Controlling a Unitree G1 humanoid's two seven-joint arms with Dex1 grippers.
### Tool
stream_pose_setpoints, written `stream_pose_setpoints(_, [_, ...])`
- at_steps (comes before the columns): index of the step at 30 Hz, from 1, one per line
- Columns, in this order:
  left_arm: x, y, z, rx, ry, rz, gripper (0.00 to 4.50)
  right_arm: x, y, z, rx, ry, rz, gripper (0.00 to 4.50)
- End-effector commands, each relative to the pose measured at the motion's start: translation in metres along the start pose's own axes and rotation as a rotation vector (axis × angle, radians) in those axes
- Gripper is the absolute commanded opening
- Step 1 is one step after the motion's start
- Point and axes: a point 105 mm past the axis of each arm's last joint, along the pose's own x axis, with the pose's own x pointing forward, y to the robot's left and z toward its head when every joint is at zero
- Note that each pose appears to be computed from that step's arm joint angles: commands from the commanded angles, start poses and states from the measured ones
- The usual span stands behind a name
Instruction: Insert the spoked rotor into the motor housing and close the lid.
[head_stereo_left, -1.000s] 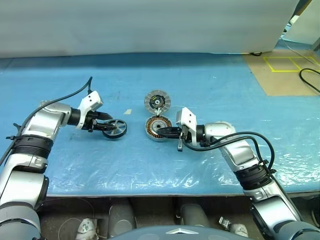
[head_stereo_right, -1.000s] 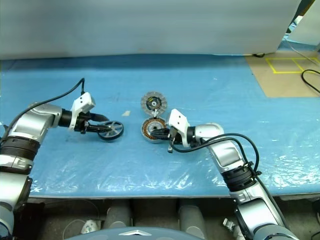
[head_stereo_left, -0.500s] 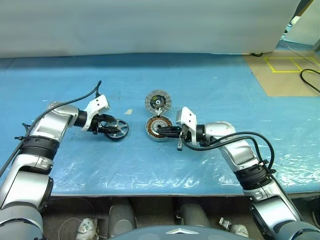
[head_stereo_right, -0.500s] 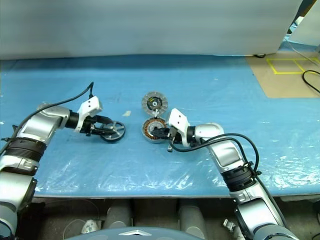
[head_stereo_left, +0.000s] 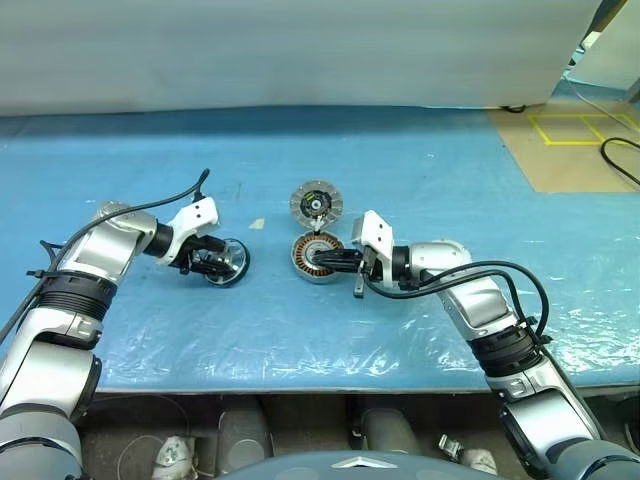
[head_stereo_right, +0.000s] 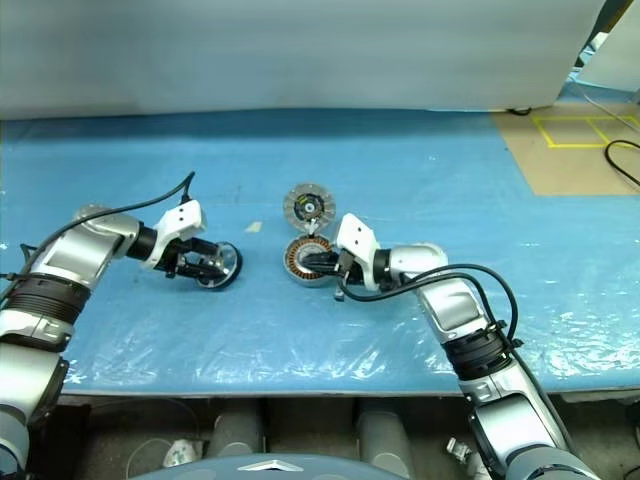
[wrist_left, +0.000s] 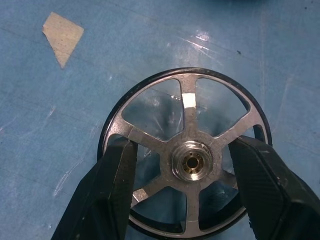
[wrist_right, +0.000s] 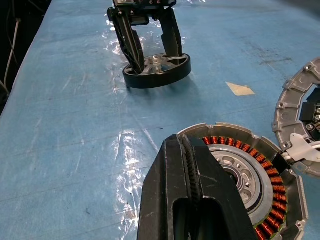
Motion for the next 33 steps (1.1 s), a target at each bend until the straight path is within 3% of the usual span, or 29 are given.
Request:
stream_pose_setpoints(1, [-0.001,-0.001,-0.009,0.008,0.06,-0.007,2.93,-0.003,-0.006,0.013,-0.038,-0.04,-0.017,0.0])
stream_pose_setpoints(2, [-0.001,-0.001,-0.009,0.009,0.06,-0.006,2.93,-0.003,-0.006,0.013,-0.039,-0.04,-0.017,0.0])
stream_pose_setpoints(8, [0.0,0.005,0.004,0.012,-0.013,0.024,1.93,-0.006,-0.008,0.015,-0.044,-0.043,-0.027,0.0])
stream_pose_setpoints(12, [0.001,-0.002,0.029,-0.031,-0.178,-0.021,1.9,-0.01,-0.01,0.018,-0.046,-0.053,-0.038,0.0])
stream_pose_setpoints(22, [-0.009,-0.016,0.07,-0.086,-0.365,-0.139,1.9,-0.039,-0.019,0.005,0.017,-0.039,-0.131,0.0])
stream_pose_setpoints(28, [0.004,-0.017,0.105,-0.07,-0.505,-0.166,1.9,-0.051,-0.016,-0.002,0.036,-0.026,-0.14,0.0])
stream_pose_setpoints(33, [0.023,-0.022,0.122,-0.043,-0.544,-0.205,1.9,-0.056,-0.013,-0.008,0.031,-0.014,-0.142,0.0])
